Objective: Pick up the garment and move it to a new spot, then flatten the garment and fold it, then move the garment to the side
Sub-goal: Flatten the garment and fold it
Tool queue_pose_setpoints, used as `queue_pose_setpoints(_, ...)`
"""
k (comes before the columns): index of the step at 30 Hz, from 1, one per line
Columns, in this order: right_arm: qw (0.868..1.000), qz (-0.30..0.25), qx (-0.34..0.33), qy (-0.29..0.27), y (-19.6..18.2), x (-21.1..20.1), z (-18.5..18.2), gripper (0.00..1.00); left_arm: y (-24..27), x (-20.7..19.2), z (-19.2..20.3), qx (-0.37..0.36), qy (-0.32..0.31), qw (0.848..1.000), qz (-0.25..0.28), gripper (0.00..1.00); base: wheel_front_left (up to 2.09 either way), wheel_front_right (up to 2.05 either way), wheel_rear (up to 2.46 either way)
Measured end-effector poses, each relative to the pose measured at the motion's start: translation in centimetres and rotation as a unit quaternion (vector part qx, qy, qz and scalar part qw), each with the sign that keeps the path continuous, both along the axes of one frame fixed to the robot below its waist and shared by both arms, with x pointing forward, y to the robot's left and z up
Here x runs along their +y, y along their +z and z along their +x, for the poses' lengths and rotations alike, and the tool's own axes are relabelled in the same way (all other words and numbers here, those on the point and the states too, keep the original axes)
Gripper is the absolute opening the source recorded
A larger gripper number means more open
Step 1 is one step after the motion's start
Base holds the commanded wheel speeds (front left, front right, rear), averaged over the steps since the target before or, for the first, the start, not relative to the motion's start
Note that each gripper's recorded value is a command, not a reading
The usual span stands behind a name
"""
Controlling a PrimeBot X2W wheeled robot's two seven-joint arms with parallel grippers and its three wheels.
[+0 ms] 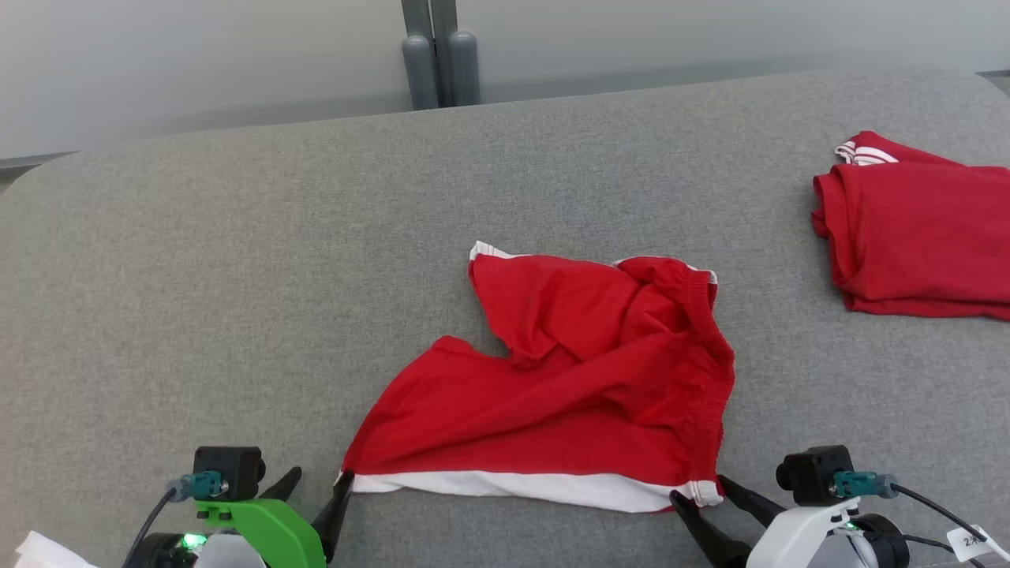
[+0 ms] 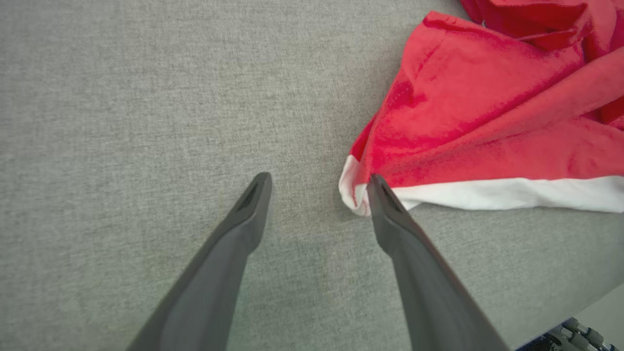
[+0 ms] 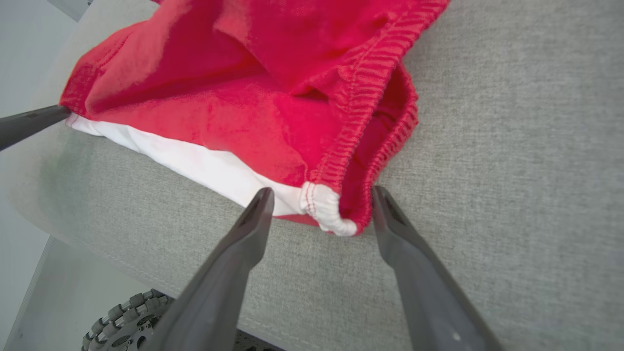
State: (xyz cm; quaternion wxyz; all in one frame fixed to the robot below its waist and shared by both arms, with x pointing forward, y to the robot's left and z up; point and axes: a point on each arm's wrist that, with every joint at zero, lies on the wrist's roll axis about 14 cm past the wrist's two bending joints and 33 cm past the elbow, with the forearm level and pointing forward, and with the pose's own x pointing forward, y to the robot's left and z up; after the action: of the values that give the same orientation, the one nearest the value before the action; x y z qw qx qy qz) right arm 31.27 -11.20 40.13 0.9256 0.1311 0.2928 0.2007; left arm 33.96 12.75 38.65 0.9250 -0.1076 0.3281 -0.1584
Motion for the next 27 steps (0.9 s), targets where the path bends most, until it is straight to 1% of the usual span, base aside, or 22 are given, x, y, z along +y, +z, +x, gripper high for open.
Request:
queue_pose_setpoints(3, 1.0, 0.0, -0.002, 0.003, 0.0, 0.2, 0.0, 1.0, -1.3, 0.1, -0.4, 0.026, -0.007, 1.0, 0.012, 1.0, 0.0, 0.0, 0.0)
queue_pose_setpoints(9, 1.0, 0.001, -0.01, 0.004, 0.2, 0.2, 0.2, 1.0, -1.7, -0.9, 0.0, 0.034, -0.027, 0.999, 0.003, 1.0, 0.0, 0.0, 0.0)
queue_pose_setpoints(10, 1.0, 0.001, -0.012, 0.004, 0.3, 0.2, 0.2, 0.97, -1.7, -1.1, 0.1, 0.035, -0.029, 0.999, 0.0, 1.0, 0.0, 0.0, 0.0)
queue_pose_setpoints(11, 1.0, 0.001, -0.013, 0.004, 0.3, 0.3, 0.3, 0.88, -1.6, -1.3, 0.1, 0.035, -0.03, 0.999, -0.003, 0.95, 0.0, 0.0, 0.0)
queue_pose_setpoints(12, 1.0, 0.001, -0.014, 0.004, 0.3, 0.3, 0.3, 0.75, -1.7, -1.4, 0.1, 0.036, -0.032, 0.999, -0.004, 0.74, 0.0, 0.0, 0.0)
queue_pose_setpoints(13, 1.0, 0.001, -0.013, 0.004, 0.3, 0.3, 0.3, 0.56, -1.7, -1.5, 0.0, 0.041, -0.036, 0.999, -0.007, 0.42, 0.0, 0.0, 0.0)
queue_pose_setpoints(15, 1.0, 0.001, -0.013, 0.006, 0.3, 0.3, 0.3, 0.28, -1.7, -1.8, -0.2, 0.043, -0.04, 0.998, -0.01, 0.0, 0.0, 0.0, 0.0)
queue_pose_setpoints(16, 1.0, 0.002, -0.012, 0.007, 0.2, 0.3, 0.3, 0.18, -1.6, -1.8, -0.1, 0.041, -0.041, 0.998, -0.011, 0.0, 0.0, 0.0, 0.0)
queue_pose_setpoints(17, 1.0, 0.003, -0.011, 0.008, 0.2, 0.4, 0.2, 0.0, -1.6, -1.9, -0.2, 0.04, -0.042, 0.998, -0.012, 0.0, 0.0, 0.0, 0.0)
queue_pose_setpoints(27, 0.999, 0.016, -0.04, 0.013, 1.6, 0.6, 1.0, 0.0, 1.3, -1.9, 1.1, -0.014, -0.036, 0.999, -0.029, 0.0, 0.0, 0.0, 0.0)
